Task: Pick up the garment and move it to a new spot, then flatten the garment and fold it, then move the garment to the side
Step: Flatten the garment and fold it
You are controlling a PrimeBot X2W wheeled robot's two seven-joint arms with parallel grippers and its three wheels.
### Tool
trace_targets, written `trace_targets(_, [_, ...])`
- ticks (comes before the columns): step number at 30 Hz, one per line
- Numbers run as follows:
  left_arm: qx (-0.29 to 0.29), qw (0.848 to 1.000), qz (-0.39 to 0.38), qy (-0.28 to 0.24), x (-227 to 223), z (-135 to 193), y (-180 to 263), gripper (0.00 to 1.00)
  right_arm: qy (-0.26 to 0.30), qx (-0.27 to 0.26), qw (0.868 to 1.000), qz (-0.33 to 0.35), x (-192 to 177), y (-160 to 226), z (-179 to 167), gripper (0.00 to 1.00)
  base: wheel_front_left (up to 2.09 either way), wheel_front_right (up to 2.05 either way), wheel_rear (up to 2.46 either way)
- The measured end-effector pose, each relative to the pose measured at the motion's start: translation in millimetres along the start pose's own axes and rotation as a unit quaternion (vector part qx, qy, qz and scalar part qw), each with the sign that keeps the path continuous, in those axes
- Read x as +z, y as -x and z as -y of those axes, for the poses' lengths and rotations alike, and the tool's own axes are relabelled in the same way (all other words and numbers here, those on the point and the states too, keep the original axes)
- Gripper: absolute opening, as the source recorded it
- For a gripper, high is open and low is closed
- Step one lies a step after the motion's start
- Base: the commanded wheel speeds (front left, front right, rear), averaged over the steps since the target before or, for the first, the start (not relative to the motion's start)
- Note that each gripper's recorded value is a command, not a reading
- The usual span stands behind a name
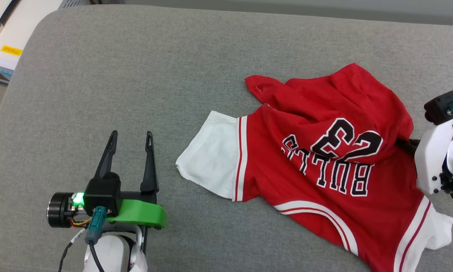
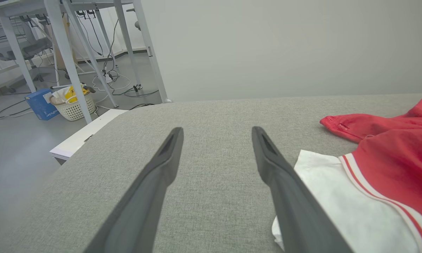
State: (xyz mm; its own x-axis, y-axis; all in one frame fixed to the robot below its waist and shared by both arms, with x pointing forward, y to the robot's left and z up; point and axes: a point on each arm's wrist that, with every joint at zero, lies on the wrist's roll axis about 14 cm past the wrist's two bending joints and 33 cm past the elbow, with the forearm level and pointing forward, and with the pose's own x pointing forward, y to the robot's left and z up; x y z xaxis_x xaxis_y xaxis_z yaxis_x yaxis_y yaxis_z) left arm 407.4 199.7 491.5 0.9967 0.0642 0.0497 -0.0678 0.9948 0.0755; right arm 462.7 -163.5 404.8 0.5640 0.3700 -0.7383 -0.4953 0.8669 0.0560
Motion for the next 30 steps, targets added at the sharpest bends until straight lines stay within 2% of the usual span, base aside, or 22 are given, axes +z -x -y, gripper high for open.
trace_targets(4, [-0.005,1.000,0.008,0.002,4.9,4.2,-1.3,1.00,0.021,0.007,0.997,0.069,41.3,16.6,-5.3,0.00,0.00,0.00,0.00])
trace_targets(9, [-0.003,1.000,0.005,0.004,3.0,4.1,-1.5,1.00,0.053,0.028,0.988,0.141,103.8,21.8,-23.1,0.00,0.00,0.00,0.00])
trace_targets(13, [-0.002,1.000,-0.005,0.004,-4.1,4.4,-1.7,1.00,0.065,0.045,0.985,0.153,132.5,4.5,-39.0,0.00,0.00,0.00,0.00])
trace_targets(16, [0.001,1.000,-0.013,0.006,-10.1,4.6,-5.8,1.00,0.076,0.054,0.986,0.139,143.5,-27.8,-54.2,0.00,0.00,0.00,0.00])
trace_targets(20, [0.007,1.000,-0.022,0.003,-17.0,0.2,-8.7,1.00,0.074,0.074,0.991,0.085,123.0,-68.6,-76.0,0.00,0.00,0.00,0.00])
trace_targets(21, [0.013,1.000,-0.028,0.001,-21.0,-3.4,-8.2,1.00,0.088,0.082,0.993,0.018,84.1,-94.0,-88.7,0.00,0.00,0.00,0.00])
trace_targets(22, [0.015,0.999,-0.030,0.000,-22.4,-4.5,-7.6,1.00,0.091,0.082,0.992,0.000,73.0,-99.6,-90.2,0.00,0.00,0.00,0.00])
trace_targets(26, [0.018,0.999,-0.033,-0.001,-24.0,-6.6,-6.3,1.00,0.081,0.084,0.993,-0.002,62.6,-106.3,-90.9,0.01,0.00,0.00,0.00])
trace_targets(27, [0.018,0.999,-0.033,-0.001,-23.7,-6.8,-6.3,1.00,0.077,0.085,0.993,0.007,63.8,-105.7,-90.7,0.32,0.00,0.00,0.00])
trace_targets(28, [0.018,0.999,-0.032,0.000,-23.1,-6.6,-6.5,1.00,0.073,0.085,0.994,0.020,66.6,-104.4,-90.6,0.71,0.00,0.00,0.00])
trace_targets(29, [0.017,0.999,-0.031,0.000,-22.3,-6.2,-6.6,1.00,0.070,0.085,0.993,0.033,70.0,-102.5,-90.5,1.00,0.00,0.00,0.00])
trace_targets(30, [0.017,0.999,-0.029,0.001,-20.8,-5.9,-6.5,1.00,0.066,0.084,0.993,0.053,75.3,-99.4,-89.6,1.00,0.00,0.00,0.00])
